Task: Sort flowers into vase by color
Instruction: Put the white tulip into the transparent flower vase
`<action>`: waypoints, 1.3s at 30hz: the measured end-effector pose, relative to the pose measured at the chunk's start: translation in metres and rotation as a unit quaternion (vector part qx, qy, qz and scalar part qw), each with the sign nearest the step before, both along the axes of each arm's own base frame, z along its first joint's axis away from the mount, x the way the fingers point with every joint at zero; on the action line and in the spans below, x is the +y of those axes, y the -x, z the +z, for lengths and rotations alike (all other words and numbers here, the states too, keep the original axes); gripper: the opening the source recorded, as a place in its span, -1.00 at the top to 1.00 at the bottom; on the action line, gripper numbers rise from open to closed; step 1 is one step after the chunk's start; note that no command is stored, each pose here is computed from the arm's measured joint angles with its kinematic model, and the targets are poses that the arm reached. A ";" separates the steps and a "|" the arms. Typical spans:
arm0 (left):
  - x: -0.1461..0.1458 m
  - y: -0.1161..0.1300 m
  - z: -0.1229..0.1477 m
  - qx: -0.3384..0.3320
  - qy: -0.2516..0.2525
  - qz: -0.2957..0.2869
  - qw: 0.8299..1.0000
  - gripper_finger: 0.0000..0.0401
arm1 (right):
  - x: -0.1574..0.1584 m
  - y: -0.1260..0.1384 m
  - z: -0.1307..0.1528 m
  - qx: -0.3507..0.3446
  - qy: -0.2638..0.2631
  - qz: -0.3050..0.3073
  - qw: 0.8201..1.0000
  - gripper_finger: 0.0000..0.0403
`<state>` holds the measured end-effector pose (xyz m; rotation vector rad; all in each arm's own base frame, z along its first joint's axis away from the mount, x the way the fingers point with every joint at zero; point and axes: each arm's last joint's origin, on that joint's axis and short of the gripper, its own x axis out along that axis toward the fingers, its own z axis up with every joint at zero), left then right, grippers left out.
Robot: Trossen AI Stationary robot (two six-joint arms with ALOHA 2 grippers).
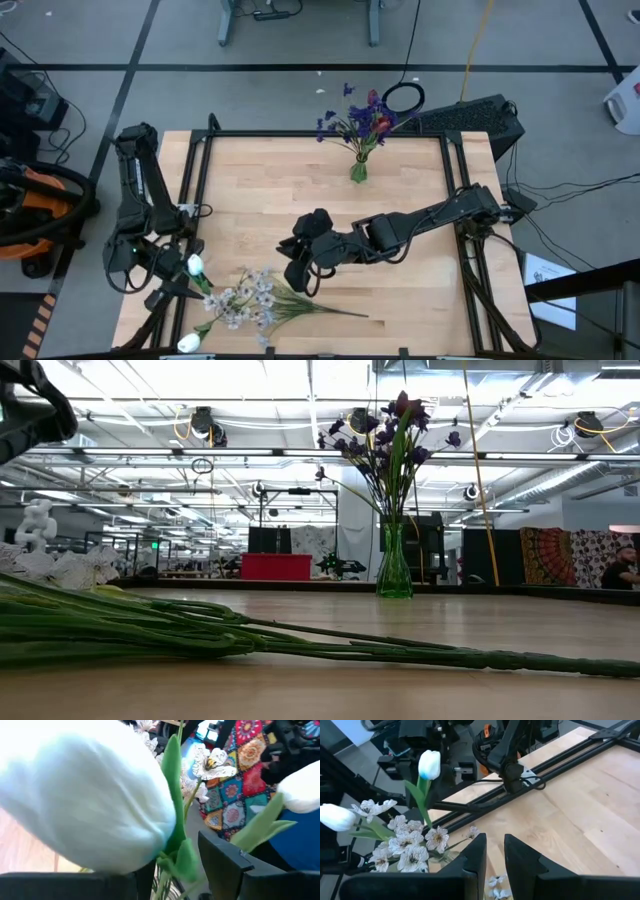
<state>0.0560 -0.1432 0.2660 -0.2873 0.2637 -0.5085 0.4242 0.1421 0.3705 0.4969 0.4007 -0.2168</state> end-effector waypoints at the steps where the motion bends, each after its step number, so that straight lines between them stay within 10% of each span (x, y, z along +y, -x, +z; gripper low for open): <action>1: 0.002 0.001 0.002 0.001 0.000 -0.005 1.000 0.24 | 0.000 0.000 0.000 0.000 0.000 0.000 1.000 0.71; 39: 0.031 0.012 0.022 0.095 -0.232 -0.090 0.964 0.24 | -0.021 -0.004 -0.004 0.026 0.026 -0.014 0.999 0.71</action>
